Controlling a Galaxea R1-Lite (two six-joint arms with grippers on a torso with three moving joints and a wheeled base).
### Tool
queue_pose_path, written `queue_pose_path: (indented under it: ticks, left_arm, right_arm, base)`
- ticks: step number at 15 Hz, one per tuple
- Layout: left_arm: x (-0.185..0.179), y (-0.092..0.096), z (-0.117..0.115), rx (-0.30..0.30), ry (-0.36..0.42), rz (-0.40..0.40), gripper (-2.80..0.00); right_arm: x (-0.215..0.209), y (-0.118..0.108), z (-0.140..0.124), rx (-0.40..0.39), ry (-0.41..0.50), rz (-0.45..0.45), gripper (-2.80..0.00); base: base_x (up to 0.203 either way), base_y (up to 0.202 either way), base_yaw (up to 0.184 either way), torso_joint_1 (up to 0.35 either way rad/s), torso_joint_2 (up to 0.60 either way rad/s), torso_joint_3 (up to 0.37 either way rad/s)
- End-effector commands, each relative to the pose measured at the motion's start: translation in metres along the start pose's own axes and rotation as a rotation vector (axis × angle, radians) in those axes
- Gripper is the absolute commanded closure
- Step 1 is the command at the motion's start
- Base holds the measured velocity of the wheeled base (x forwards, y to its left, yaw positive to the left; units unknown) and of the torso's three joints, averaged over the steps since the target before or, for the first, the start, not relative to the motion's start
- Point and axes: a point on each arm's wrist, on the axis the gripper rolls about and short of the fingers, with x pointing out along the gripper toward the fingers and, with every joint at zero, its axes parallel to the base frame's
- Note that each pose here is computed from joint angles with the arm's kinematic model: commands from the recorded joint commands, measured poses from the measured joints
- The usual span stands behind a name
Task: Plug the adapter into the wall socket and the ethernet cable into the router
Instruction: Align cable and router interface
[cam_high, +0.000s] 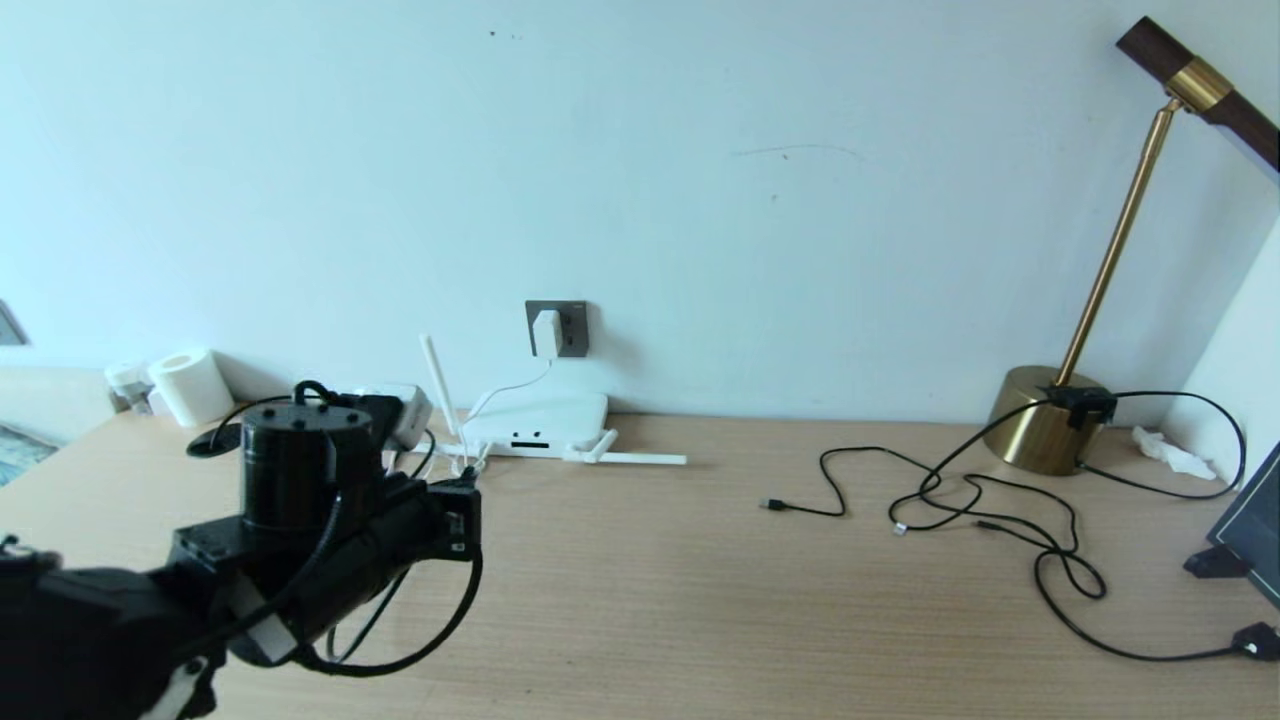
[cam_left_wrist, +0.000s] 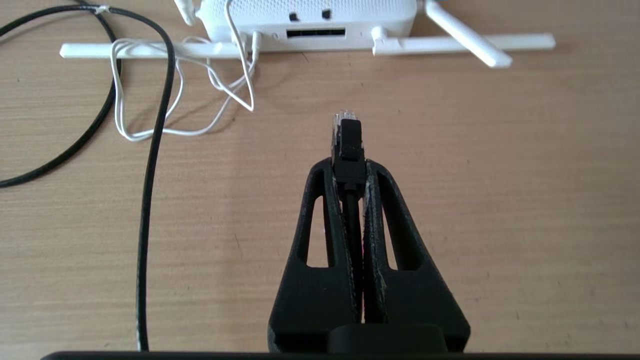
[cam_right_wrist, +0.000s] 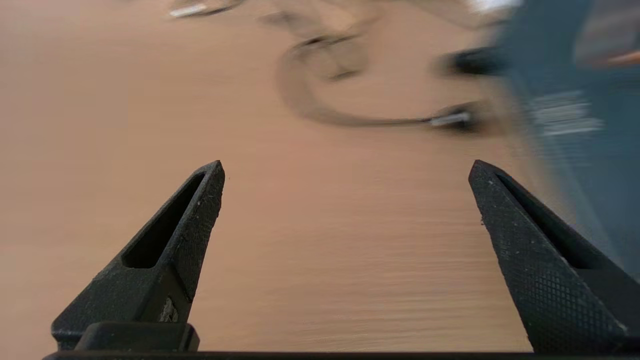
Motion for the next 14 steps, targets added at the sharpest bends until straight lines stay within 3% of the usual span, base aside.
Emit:
queue_pose_path:
  ticks: [1, 5, 7, 9, 13, 14]
  left_arm:
    - [0.017, -0.004, -0.019, -0.006, -0.018, 0.016, 0.0]
    - [0.042, -0.011, -0.032, -0.01, -0.115, 0.049, 0.0]
    - [0.04, -0.011, -0.033, 0.004, -0.112, 0.049, 0.0]
    - [0.041, -0.01, -0.036, 0.007, -0.104, 0.049, 0.0]
    - [0.052, -0.013, -0.041, 0.022, -0.081, 0.055, 0.0]
    - [0.055, -0.013, -0.046, 0.038, -0.063, 0.058, 0.0]
  right_arm:
    - [0.003, 0.002, -0.01, -0.012, -0.003, 0.048, -2.8]
    - [0.003, 0.003, -0.009, -0.022, -0.022, 0.067, -2.8]
    - [0.001, 0.003, -0.01, -0.04, -0.035, 0.111, -2.8]
    - [-0.002, 0.002, -0.012, -0.051, -0.084, 0.181, -2.8]
    - [-0.018, 0.0, -0.018, -0.01, -0.292, 0.112, -2.8]
    - [-0.018, 0.0, -0.019, 0.017, -0.303, 0.098, -2.8]
  base:
    - [0.0, 0.0, 0.0, 0.0, 0.0, 0.0]
    - [0.0, 0.0, 0.0, 0.0, 0.0, 0.0]
    - [0.0, 0.0, 0.0, 0.0, 0.0, 0.0]
    - [0.0, 0.0, 0.0, 0.0, 0.0, 0.0]
    - [0.0, 0.0, 0.0, 0.0, 0.0, 0.0]
    - [0.0, 0.0, 0.0, 0.0, 0.0, 0.0]
